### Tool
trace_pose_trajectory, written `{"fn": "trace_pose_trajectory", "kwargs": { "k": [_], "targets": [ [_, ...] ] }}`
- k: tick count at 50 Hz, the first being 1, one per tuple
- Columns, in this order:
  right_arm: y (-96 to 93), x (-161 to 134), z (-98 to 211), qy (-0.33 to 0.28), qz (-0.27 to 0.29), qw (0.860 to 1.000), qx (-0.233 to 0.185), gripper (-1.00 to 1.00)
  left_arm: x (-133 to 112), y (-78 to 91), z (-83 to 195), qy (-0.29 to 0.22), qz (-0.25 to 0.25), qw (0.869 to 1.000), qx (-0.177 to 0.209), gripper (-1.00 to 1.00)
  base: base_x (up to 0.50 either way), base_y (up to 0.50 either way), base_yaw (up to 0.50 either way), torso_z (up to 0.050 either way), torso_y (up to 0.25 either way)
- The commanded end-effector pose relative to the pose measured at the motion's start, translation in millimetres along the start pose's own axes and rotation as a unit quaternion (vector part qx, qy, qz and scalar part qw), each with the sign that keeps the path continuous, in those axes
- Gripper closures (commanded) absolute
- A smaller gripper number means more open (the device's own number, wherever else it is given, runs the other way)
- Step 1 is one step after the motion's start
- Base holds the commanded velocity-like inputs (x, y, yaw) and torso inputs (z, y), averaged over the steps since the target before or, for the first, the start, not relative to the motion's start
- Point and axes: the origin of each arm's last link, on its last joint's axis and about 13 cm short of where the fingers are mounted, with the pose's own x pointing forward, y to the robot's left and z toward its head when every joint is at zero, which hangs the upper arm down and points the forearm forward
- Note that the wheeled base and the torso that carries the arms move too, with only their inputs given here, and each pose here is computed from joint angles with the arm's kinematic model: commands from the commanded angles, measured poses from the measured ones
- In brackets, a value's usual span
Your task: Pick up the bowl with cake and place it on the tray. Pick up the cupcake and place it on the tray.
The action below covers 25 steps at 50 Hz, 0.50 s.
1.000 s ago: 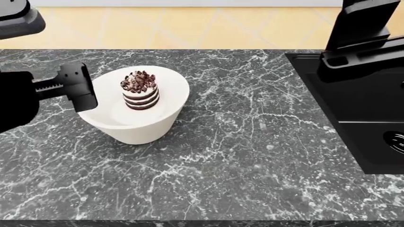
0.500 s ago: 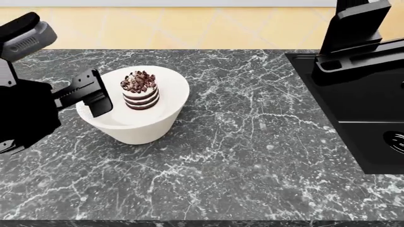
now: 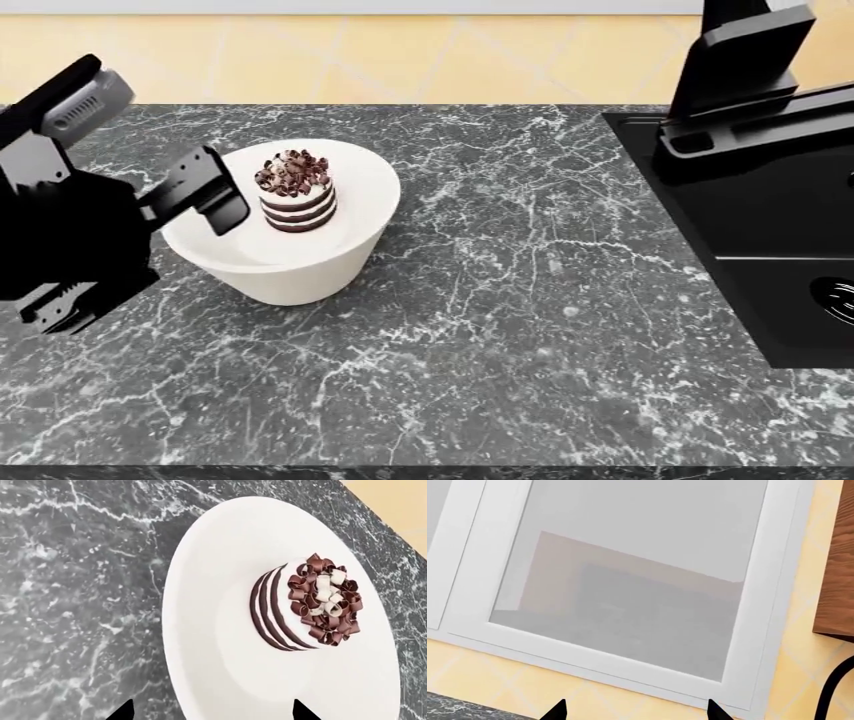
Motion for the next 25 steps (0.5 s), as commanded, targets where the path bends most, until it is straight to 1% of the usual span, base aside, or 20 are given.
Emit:
{"fn": "trace_pose_trajectory", "kwargs": {
  "k": [1,9,25],
  "targets": [
    [0.6,0.1,-0.3,0.0,0.001,1.0,0.001,-1.0,17.2,1.7,3.3,0.013,0.004,1.0,-0.02,-1.0,0.0,0.0,0.0,0.0,0.0],
    [1.5,0.4,-1.0,0.002,0.002,1.0,0.0,-1.0,32.1,2.9,0.9,0.02,0.007,1.0,-0.015,-1.0,0.0,0.0,0.0,0.0,0.0],
    [2.5,-0.2,-1.3,0.001,0.005,1.0,-0.001,-1.0,48.6,6.0,-3.4,0.026,0.028,0.999,-0.005,-1.0,0.0,0.0,0.0,0.0,0.0]
  ]
}}
